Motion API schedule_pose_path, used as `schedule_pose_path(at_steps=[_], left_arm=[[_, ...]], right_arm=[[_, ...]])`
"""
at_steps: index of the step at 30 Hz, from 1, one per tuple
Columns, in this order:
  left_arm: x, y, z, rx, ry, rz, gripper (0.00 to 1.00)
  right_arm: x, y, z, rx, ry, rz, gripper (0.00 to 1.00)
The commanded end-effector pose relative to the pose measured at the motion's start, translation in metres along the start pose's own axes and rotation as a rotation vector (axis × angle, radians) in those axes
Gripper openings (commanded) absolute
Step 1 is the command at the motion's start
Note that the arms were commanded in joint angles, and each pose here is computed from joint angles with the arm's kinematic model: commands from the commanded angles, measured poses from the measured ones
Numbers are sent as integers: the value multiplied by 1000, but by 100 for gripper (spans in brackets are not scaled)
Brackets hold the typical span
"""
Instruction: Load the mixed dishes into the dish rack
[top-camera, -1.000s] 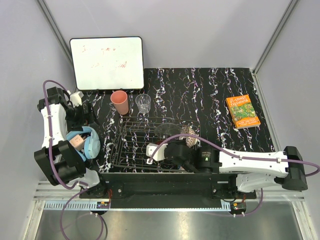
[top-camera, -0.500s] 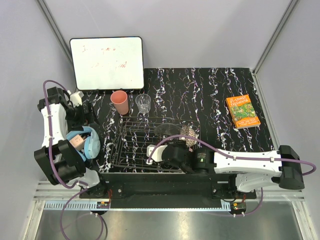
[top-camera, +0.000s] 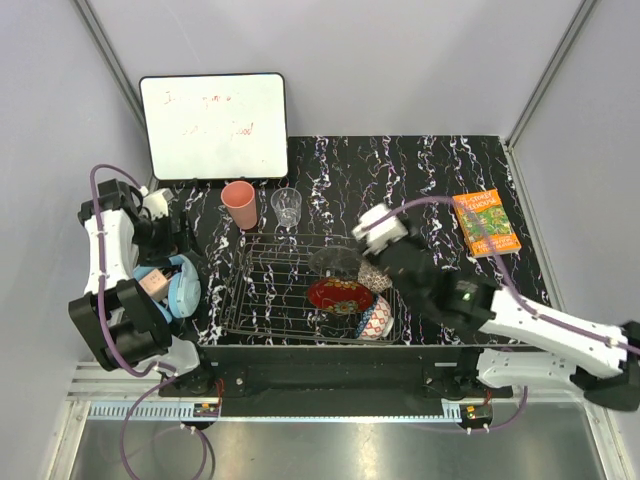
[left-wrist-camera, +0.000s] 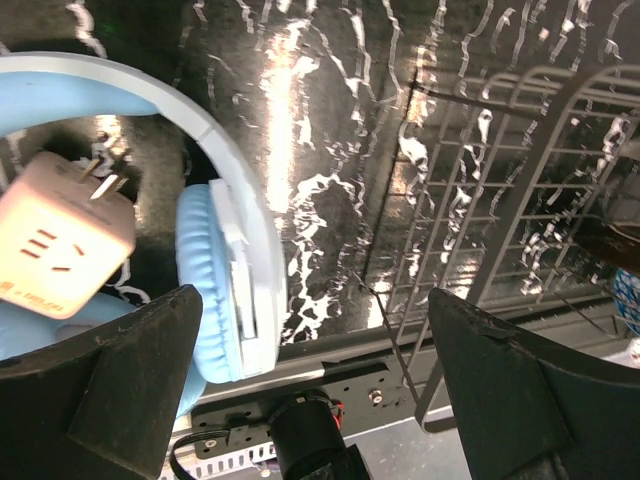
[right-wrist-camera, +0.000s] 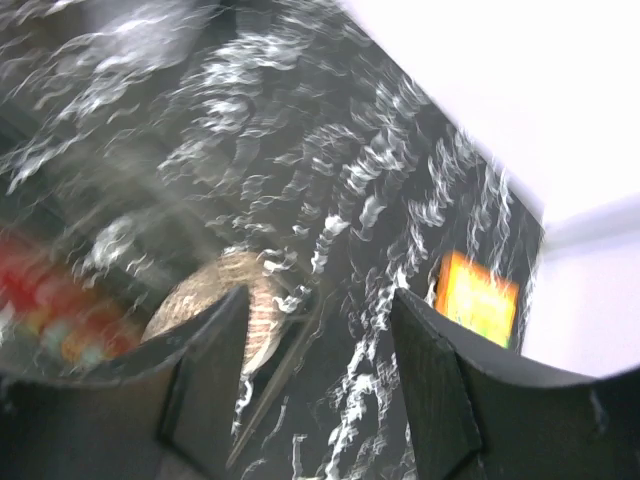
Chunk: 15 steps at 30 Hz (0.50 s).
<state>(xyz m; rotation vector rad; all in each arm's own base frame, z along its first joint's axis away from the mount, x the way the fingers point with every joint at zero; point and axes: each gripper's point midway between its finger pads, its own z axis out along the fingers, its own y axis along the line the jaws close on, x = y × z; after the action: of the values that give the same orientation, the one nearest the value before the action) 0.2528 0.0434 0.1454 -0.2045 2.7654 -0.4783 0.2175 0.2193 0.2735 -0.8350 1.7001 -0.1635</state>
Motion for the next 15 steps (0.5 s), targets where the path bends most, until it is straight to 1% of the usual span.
schedule_pose_path(at_steps=[1, 2, 3, 4, 5, 7, 11, 15], left_arm=[[3, -17, -9, 70, -29, 46, 99], [4, -19, -10, 79, -32, 50, 99], [6, -20, -9, 85, -25, 58, 99], [8, -23, -9, 94, -19, 65, 99], [10, -26, -9, 99, -20, 73, 99], [13, -29, -8, 96, -15, 106, 99], [17, -36, -7, 91, -4, 164, 99], [20, -42, -1, 85, 25, 219, 99]], right_arm=[[23, -73, 5, 242, 38, 483, 63], [30, -70, 12, 210, 61, 570, 62], [47, -82, 21, 260, 118, 618, 61], [59, -80, 24, 252, 175, 633, 61], [61, -72, 30, 204, 205, 686, 60], [82, -65, 43, 206, 320, 698, 60], [95, -38, 62, 115, 416, 752, 59], [111, -25, 76, 94, 496, 763, 59]])
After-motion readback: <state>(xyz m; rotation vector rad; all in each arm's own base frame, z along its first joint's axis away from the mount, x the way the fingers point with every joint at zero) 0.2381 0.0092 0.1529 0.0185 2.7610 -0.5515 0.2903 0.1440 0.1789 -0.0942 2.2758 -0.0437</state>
